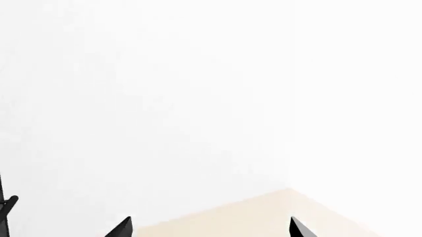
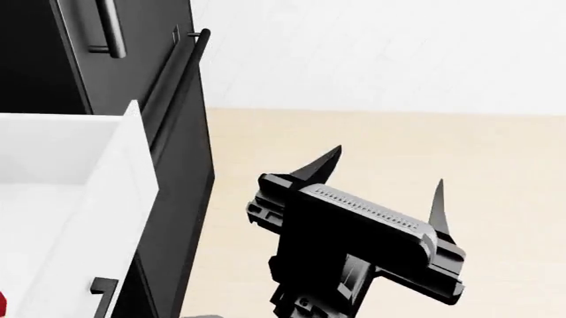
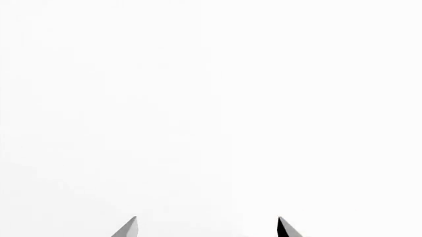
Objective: Close the right drawer.
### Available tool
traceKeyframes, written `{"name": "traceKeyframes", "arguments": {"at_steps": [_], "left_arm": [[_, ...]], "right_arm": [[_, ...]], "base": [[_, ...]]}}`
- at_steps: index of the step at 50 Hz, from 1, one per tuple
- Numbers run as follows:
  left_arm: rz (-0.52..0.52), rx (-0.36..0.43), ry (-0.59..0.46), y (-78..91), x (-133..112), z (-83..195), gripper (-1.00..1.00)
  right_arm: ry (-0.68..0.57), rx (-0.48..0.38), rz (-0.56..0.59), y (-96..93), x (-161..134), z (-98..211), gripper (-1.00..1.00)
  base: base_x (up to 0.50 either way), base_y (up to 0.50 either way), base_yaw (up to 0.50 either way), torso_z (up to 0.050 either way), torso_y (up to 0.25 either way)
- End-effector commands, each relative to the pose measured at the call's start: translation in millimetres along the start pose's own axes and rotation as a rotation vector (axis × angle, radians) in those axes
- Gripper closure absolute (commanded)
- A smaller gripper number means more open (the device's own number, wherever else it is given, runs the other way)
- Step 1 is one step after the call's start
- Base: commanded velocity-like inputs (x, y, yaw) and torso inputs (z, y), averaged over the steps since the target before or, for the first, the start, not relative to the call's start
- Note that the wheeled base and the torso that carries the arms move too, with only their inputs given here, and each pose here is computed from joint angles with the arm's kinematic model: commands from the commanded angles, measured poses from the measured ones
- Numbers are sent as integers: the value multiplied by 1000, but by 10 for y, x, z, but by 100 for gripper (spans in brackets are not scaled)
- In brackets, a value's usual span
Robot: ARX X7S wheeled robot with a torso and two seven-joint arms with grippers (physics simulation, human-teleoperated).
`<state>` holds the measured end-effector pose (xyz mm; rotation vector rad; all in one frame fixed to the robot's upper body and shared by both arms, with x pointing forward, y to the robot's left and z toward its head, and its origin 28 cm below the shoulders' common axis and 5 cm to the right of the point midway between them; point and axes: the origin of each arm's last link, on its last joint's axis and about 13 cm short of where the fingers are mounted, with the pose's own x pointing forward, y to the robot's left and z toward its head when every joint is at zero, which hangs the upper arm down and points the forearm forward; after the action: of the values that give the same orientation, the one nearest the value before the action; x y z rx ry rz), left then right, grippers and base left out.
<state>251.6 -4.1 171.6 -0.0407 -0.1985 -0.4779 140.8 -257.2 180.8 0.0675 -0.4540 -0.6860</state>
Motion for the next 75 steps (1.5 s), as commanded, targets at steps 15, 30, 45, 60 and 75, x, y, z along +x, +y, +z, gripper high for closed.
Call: {"name": "traceKeyframes", "arguments": {"at_steps": [15,30,45,60,75], "left_arm": [[135,-39,172,270,20,-646,-100],[226,-15,259,604,-29,-1115,-100],[355,51,316,1152,-67,-1438,-100],[505,16,345,1545,-134,-1550,-100],[680,24,393,2005,-480,-1743,-100]], "right_arm": [[0,-33,-43,-141,-83,43,-100],[-11,-43,-18,-99,-106,25,-100],[-31,-57,16,-35,-136,13,-100],[-21,-66,32,33,-106,-62,-100],[-15,-63,84,189,-67,-148,-100]], "base": [[0,0,0,0,0],[0,0,0,0,0],[0,0,0,0,0],[0,0,0,0,0],[0,0,0,0,0]]}}
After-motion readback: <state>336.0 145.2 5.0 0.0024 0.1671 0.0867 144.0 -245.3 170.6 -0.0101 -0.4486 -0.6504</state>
